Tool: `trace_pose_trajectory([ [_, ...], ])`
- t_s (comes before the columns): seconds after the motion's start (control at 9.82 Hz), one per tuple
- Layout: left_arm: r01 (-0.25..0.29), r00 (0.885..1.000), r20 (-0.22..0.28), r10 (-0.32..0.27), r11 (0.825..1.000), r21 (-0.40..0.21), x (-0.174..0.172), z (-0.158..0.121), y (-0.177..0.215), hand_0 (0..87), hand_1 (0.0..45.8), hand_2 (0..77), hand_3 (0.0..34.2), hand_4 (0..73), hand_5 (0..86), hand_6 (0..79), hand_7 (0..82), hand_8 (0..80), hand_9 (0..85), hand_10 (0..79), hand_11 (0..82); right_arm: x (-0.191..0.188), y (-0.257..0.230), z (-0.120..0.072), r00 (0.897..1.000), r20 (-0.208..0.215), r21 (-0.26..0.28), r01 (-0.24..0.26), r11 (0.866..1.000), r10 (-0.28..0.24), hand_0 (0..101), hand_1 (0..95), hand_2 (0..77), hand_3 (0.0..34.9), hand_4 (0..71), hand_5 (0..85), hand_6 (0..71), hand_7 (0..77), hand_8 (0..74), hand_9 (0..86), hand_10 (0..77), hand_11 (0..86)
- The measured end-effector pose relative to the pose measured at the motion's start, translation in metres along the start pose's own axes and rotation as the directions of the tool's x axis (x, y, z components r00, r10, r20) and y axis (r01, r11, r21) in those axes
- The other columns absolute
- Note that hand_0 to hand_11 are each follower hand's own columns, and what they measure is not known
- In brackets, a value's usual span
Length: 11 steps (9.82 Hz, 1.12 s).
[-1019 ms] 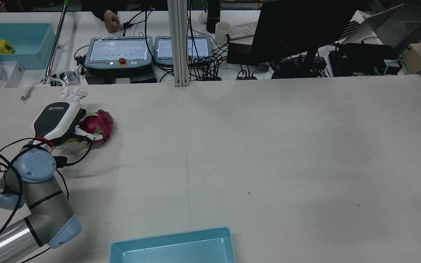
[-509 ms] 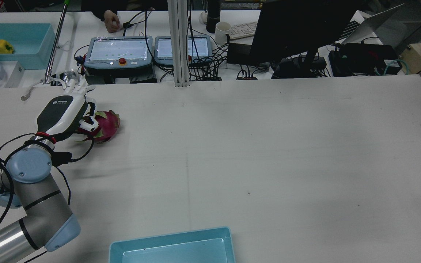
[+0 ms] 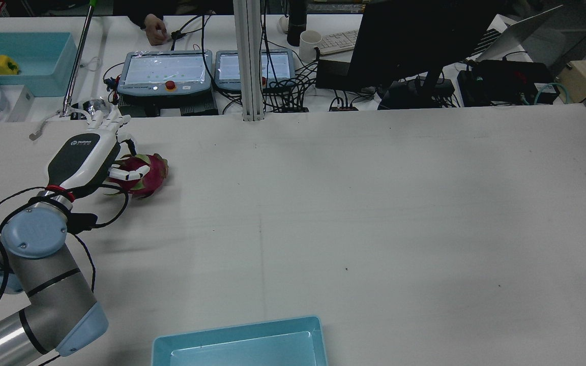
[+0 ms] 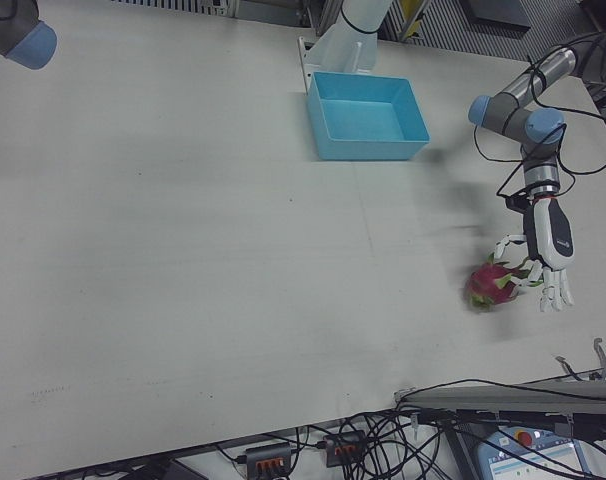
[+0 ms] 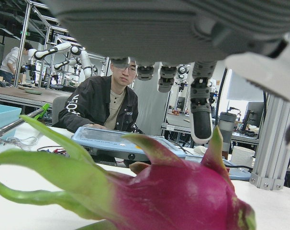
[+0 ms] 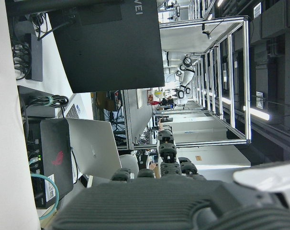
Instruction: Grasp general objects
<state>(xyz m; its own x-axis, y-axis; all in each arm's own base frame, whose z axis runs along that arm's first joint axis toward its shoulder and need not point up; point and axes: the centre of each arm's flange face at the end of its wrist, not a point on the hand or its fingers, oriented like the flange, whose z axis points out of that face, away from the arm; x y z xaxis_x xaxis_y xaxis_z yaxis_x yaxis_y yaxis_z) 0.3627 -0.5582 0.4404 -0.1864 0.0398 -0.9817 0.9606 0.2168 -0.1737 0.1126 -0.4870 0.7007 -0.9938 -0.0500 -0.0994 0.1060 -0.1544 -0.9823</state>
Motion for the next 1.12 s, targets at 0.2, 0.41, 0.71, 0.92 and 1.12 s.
trace_pose_trajectory([
  [0.2, -0.006, 1.000, 0.008, 0.006, 1.000, -0.002, 0.008, -0.002, -0.002, 17.5, 1.1, 28.4, 0.3, 14.7, 37.6, 2.7, 9.3, 9.8, 0.5, 0.5, 0.5, 0.000, 0.000, 0.000, 1.000, 0.000, 0.000, 0.000, 1.000, 0.000, 0, 8.2, 1.6, 0.0, 0.0, 0.0, 0.0, 0.0, 0.0, 0.5, 0.0, 0.5],
  [0.41, -0.014, 1.000, 0.012, 0.014, 1.000, -0.004, 0.012, -0.004, -0.002, 9.9, 0.5, 1.1, 5.6, 0.0, 4.9, 1.1, 3.8, 8.7, 0.5, 0.5, 0.5, 0.000, 0.000, 0.000, 1.000, 0.000, 0.000, 0.000, 1.000, 0.000, 0, 8.2, 1.6, 0.0, 0.0, 0.0, 0.0, 0.0, 0.0, 0.5, 0.0, 0.5],
  [0.71, -0.023, 1.000, 0.010, 0.023, 1.000, -0.001, -0.013, 0.003, 0.001, 21.4, 0.5, 0.5, 15.6, 0.0, 2.7, 0.5, 3.3, 8.7, 0.5, 0.5, 0.5, 0.000, 0.000, 0.000, 1.000, 0.000, 0.000, 0.000, 1.000, 0.000, 0, 8.2, 1.6, 0.0, 0.0, 0.5, 0.0, 0.0, 0.0, 0.5, 0.0, 0.5],
  [0.92, -0.057, 0.998, -0.003, 0.057, 0.998, -0.001, -0.023, 0.008, 0.004, 31.7, 0.0, 0.5, 18.0, 0.0, 2.7, 0.5, 3.3, 8.7, 0.5, 0.5, 0.5, 0.000, 0.000, 0.000, 1.000, 0.000, 0.000, 0.000, 1.000, 0.000, 0, 8.2, 1.6, 0.0, 0.0, 0.0, 0.0, 0.0, 0.0, 0.5, 0.0, 0.5],
  [1.12, -0.093, 0.996, -0.019, 0.093, 0.996, 0.000, -0.023, 0.011, 0.007, 45.4, 0.5, 0.5, 23.2, 0.0, 3.3, 0.5, 3.3, 9.3, 0.5, 0.5, 0.5, 0.000, 0.000, 0.000, 1.000, 0.000, 0.000, 0.000, 1.000, 0.000, 0, 8.2, 1.6, 0.0, 0.0, 0.0, 0.0, 0.0, 0.0, 0.5, 0.0, 0.5],
])
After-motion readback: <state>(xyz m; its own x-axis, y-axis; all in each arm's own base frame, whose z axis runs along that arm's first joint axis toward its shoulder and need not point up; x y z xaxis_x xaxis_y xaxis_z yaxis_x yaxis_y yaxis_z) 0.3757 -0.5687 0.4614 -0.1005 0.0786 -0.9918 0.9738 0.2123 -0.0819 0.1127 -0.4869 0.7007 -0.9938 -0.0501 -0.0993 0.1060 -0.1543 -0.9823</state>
